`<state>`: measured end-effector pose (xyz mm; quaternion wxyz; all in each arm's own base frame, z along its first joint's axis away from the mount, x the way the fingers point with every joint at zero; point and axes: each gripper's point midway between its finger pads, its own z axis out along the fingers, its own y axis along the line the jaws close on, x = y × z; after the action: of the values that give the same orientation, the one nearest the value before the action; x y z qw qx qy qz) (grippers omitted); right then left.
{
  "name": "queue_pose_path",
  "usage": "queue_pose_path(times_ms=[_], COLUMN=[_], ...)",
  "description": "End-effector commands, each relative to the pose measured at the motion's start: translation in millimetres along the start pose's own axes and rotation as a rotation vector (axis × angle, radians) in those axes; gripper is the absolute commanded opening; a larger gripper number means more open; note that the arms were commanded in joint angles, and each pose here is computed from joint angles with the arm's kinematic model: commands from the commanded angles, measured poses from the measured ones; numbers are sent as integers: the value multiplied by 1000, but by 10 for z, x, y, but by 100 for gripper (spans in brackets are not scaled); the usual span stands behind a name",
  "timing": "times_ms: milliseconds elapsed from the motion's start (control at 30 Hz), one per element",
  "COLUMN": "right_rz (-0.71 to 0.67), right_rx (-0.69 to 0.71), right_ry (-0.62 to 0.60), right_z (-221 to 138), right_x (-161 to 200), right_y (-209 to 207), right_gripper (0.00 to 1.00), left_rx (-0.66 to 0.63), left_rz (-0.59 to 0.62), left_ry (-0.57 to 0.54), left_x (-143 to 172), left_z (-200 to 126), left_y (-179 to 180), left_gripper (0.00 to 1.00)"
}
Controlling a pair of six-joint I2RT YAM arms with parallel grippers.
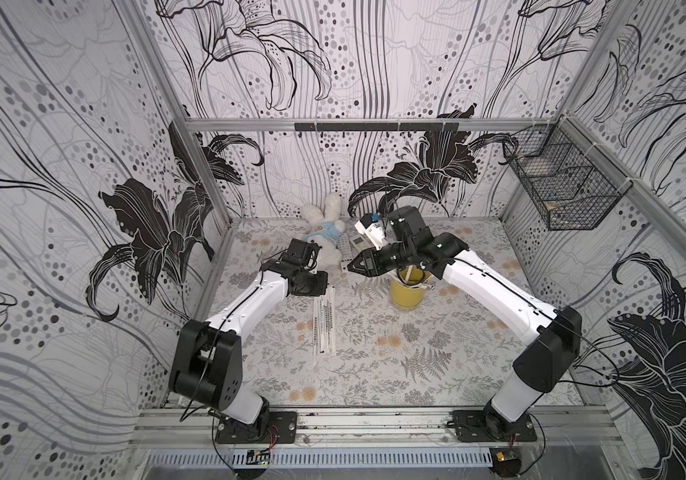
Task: Take the straws out of the storage container
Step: Place the straw at the center of the board.
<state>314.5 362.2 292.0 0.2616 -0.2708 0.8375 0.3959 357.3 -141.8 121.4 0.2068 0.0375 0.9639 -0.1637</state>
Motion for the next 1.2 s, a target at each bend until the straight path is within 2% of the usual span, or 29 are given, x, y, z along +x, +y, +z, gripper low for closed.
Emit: queue_pose_path(times_ms=[0,200,400,533,767,867,967,1033,1167], right_rz=[-8,-21,-26,-38,-63,-48,-12,8,55], right_rx=[25,29,30,85,206,282,346,408,520], right_ry=[6,13,18,4,-60,-106,-164,-188,-215], right_z=[-40,-4,24,-26,-342,-528,-756,-886,-1075], right_x=[52,80,91,70,-41,-94,-158,-179,-164], right_y=[-9,-42,-62,-137,-310,-552,-864,-1071,-1428], right_gripper=[36,36,36,37,39,39,38,38,39], left_rx=[59,70,49,29,13,41,64,74,202], left_rz=[-4,-51,-70,-79,-80,-74,-28,25,155], left_ry=[31,79,40,18,-44,-123,-253,-367,-582], left_x=[-56,1,-52,-99,-197,-318,-496,-625,-744], left_z=[94,291,259,222,63,-114,-399,-624,-981], left_y=[-4,112,183,237,241,149,-42,-266,-958], left_gripper=[0,0,19,26,26,26,25,27,31])
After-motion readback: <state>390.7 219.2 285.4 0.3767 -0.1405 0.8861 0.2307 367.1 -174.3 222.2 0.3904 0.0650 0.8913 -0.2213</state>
